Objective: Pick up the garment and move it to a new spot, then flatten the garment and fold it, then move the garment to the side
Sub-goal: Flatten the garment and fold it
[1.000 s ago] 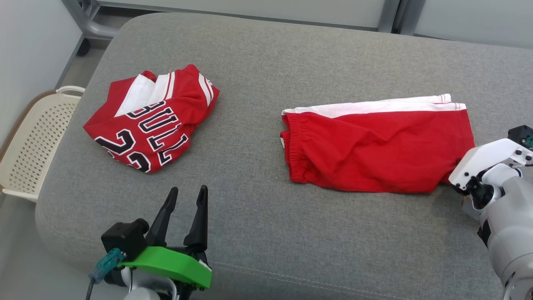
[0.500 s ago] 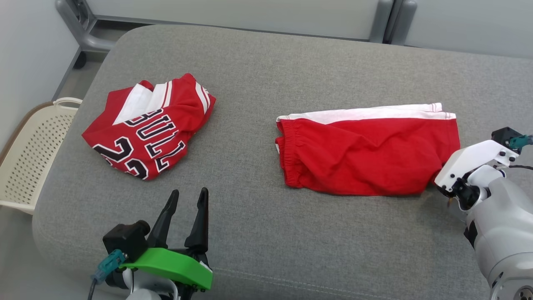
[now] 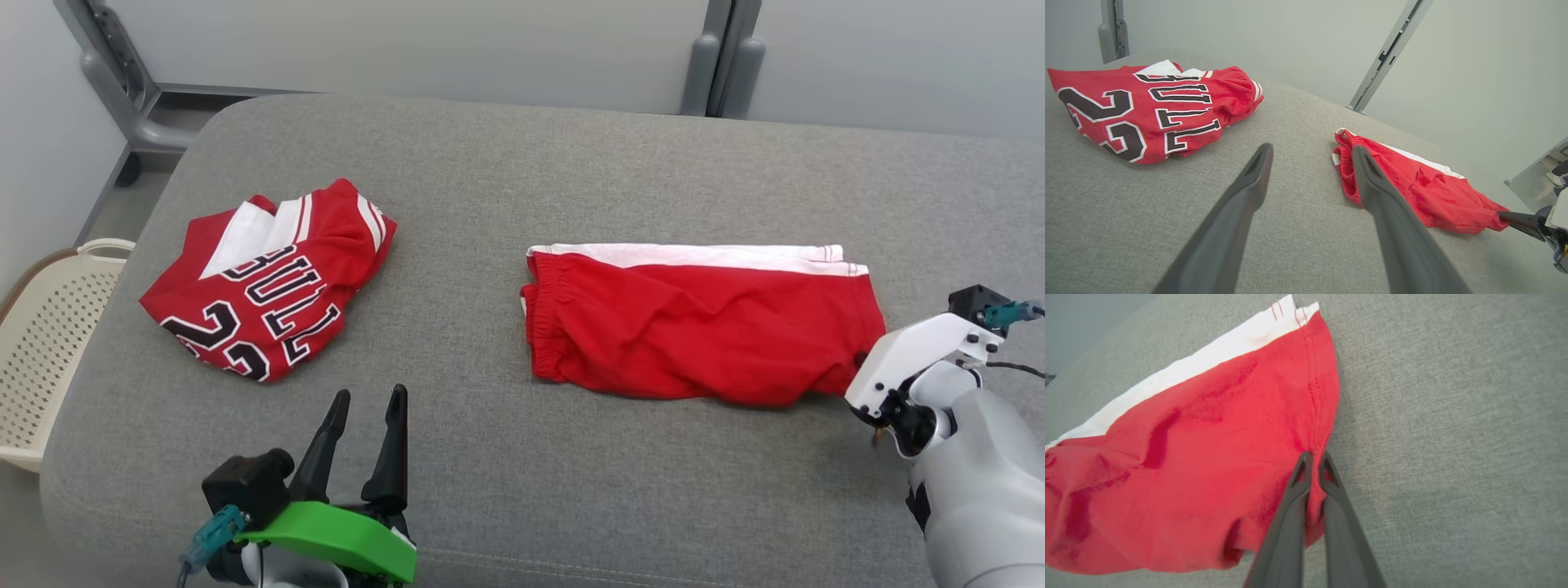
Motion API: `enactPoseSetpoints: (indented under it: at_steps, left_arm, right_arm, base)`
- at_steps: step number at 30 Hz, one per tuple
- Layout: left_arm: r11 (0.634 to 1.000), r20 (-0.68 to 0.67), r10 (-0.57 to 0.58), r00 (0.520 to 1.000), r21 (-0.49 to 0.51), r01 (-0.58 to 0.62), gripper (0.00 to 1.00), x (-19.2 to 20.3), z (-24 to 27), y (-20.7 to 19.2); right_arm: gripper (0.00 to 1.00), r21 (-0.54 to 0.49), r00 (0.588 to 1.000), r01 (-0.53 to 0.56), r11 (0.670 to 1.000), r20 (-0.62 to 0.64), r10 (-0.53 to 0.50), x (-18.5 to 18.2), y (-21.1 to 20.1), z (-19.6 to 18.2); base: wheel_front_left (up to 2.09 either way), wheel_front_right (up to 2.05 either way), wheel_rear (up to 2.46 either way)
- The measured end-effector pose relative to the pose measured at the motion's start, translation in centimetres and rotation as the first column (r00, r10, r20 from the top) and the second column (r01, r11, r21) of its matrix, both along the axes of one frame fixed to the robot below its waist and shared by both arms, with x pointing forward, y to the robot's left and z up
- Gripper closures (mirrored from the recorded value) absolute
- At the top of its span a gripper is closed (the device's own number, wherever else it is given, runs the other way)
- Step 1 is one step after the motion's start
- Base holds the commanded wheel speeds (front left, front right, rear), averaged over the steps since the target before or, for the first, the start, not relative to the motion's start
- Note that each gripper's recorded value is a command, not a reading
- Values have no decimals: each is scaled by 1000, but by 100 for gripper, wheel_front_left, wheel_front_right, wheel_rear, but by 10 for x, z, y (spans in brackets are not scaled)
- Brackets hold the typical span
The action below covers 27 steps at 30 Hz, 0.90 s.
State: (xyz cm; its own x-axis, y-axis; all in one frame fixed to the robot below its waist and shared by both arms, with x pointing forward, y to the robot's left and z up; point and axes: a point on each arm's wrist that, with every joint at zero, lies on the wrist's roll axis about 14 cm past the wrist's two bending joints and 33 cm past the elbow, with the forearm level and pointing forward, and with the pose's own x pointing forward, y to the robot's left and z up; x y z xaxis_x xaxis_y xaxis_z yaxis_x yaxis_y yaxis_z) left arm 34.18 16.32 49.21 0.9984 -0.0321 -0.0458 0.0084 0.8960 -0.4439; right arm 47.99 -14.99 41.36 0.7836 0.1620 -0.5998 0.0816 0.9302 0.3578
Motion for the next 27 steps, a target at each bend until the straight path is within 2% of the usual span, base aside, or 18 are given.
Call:
enactPoseSetpoints:
  at_steps: [13,14,15,20,27]
  left_arm:
    - [999,14,-42,999,-6,42,0,-4,5,-14]
    - [999,13,-48,999,-6,48,0,-4,5,-15]
    - [999,12,-49,999,-6,49,0,-4,4,-16]
    - [999,7,-53,999,-6,53,0,-5,3,-17]
    - [999,18,-41,999,-10,41,0,-7,6,-14]
  right_arm:
    - [100,-5,1000,19,1000,-2,-19,-48,-28,0]
    - [3,-8,999,36,999,2,-36,-51,-35,1]
    - [0,-10,999,50,999,11,-50,-52,-38,2]
    - [0,-38,995,75,996,62,-72,-51,-45,14]
    - [0,-42,977,99,994,195,-89,-50,-46,39]
  base:
    - [0,0,0]
    - [0,0,0]
    - [0,0,0]
    - [0,0,0]
    - [0,0,0]
